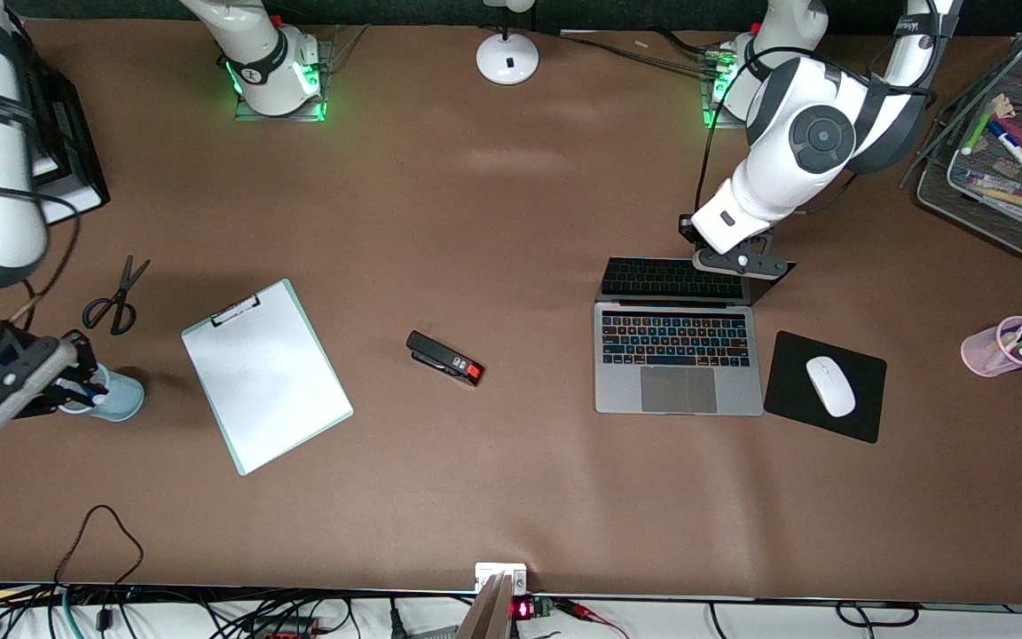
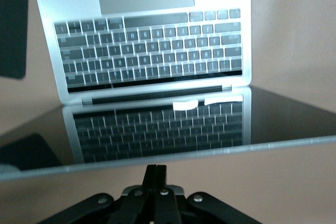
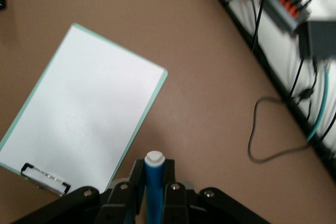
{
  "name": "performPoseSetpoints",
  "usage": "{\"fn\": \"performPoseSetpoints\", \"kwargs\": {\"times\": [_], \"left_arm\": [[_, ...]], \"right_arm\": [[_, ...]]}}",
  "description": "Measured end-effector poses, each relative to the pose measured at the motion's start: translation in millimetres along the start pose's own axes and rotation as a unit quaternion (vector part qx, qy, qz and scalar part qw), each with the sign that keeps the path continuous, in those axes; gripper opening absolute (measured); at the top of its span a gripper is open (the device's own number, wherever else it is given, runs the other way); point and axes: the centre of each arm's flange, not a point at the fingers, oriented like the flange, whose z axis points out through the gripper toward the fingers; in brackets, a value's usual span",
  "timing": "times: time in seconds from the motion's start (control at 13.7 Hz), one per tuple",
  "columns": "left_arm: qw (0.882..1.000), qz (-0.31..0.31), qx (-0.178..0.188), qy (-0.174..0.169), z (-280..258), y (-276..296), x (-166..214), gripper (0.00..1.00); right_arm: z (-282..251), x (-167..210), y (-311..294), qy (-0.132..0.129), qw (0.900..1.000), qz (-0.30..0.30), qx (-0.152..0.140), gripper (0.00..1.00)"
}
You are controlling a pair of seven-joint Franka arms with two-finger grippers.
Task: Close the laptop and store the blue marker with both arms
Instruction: 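Push the laptop lid down with the left gripper while the right gripper holds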
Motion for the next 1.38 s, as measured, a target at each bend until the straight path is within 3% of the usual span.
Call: {"fn": "performPoseSetpoints", "kwargs": {"times": [0.15, 0.36, 0.58, 0.8, 1.09, 1.38], "left_arm": [[1.000, 0.005, 0.000, 0.024, 4.2, -0.8, 8.4, 0.01], [0.999, 0.008, -0.005, 0.053, 15.7, -2.4, 20.9, 0.01], [0.997, 0.010, -0.013, 0.073, 30.4, -4.0, 35.9, 0.01], [0.994, 0.010, -0.023, 0.102, 49.7, -8.5, 55.1, 0.01], [0.992, 0.000, -0.044, 0.120, 98.3, -14.9, 71.3, 0.01], [0.992, 0.001, -0.052, 0.116, 132.8, -16.0, 83.2, 0.01]], "right_arm": [[-18.2, -10.7, 6.2, 0.062, 0.998, -0.025, 0.019, 0.18], [-31.8, -41.4, 15.7, 0.125, 0.989, -0.079, 0.022, 0.18], [-40.8, -69.0, 19.4, 0.206, 0.968, -0.140, 0.028, 0.18], [-43.0, -109.0, 20.3, 0.282, 0.940, -0.187, 0.040, 0.18], [-25.1, -159.0, 29.2, 0.321, 0.916, -0.240, 0.036, 0.18], [15.1, -183.6, 41.1, 0.337, 0.906, -0.255, 0.032, 0.18]]}}
